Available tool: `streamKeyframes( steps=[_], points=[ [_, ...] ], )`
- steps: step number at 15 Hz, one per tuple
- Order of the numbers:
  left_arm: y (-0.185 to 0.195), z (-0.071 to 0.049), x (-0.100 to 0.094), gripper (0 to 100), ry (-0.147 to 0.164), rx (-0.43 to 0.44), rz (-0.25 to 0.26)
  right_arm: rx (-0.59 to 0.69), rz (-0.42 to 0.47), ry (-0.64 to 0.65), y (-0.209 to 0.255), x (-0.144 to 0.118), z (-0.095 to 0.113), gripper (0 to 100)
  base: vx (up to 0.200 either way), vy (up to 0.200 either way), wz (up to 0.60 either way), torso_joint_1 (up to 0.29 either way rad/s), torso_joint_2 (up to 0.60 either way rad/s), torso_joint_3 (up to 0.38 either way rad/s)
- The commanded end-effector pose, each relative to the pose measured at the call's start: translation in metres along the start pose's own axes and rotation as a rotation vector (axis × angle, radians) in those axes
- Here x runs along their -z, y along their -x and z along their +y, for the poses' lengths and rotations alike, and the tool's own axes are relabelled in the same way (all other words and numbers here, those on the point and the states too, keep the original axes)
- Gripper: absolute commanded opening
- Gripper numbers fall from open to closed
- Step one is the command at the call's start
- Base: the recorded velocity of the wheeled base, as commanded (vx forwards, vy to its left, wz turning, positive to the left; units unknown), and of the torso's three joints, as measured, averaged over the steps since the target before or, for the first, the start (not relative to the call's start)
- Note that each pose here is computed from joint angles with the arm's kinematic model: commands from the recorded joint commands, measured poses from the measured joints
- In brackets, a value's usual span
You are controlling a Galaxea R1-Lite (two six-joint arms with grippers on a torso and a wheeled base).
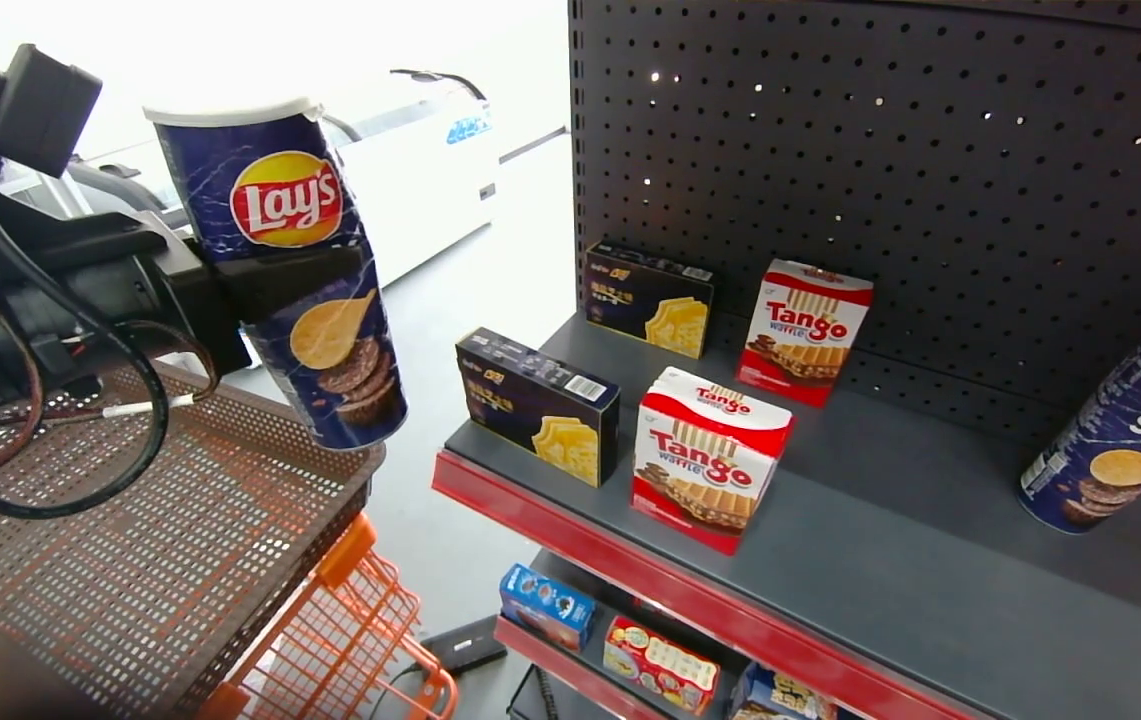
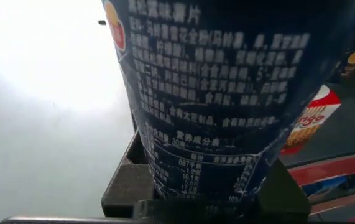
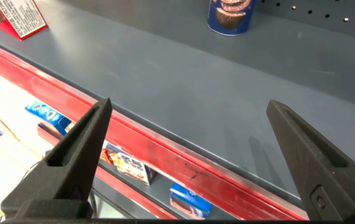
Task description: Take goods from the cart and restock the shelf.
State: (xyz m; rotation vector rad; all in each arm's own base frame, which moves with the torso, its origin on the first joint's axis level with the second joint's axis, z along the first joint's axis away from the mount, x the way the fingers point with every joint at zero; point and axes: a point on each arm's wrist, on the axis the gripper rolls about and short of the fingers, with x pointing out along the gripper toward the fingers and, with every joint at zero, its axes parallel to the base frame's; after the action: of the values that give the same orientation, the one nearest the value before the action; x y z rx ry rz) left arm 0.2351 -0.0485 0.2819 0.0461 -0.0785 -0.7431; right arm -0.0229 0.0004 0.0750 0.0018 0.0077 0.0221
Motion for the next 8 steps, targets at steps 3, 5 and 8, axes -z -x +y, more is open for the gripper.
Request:
streamKeyframes(
  steps=[3,5,8],
  points=[
    [-0.010,-0.029,-0.004,0,0.005,0.181,-0.022,-0.001,0.002,0.000,0.000,0.000,0.000,100,0.000,0.000,0.00,0.000,0.00,0.000],
    [-0.011,-0.035,-0.003,0,0.011,0.227,-0.016,-0.001,0.002,0.003,0.000,0.000,0.000,100,0.000,0.000,0.00,0.000,0.00,0.000],
    [-0.014,-0.046,0.003,0,0.028,0.311,-0.001,-0.001,0.002,0.002,0.000,0.000,0.000,100,0.000,0.000,0.00,0.000,0.00,0.000]
  ],
)
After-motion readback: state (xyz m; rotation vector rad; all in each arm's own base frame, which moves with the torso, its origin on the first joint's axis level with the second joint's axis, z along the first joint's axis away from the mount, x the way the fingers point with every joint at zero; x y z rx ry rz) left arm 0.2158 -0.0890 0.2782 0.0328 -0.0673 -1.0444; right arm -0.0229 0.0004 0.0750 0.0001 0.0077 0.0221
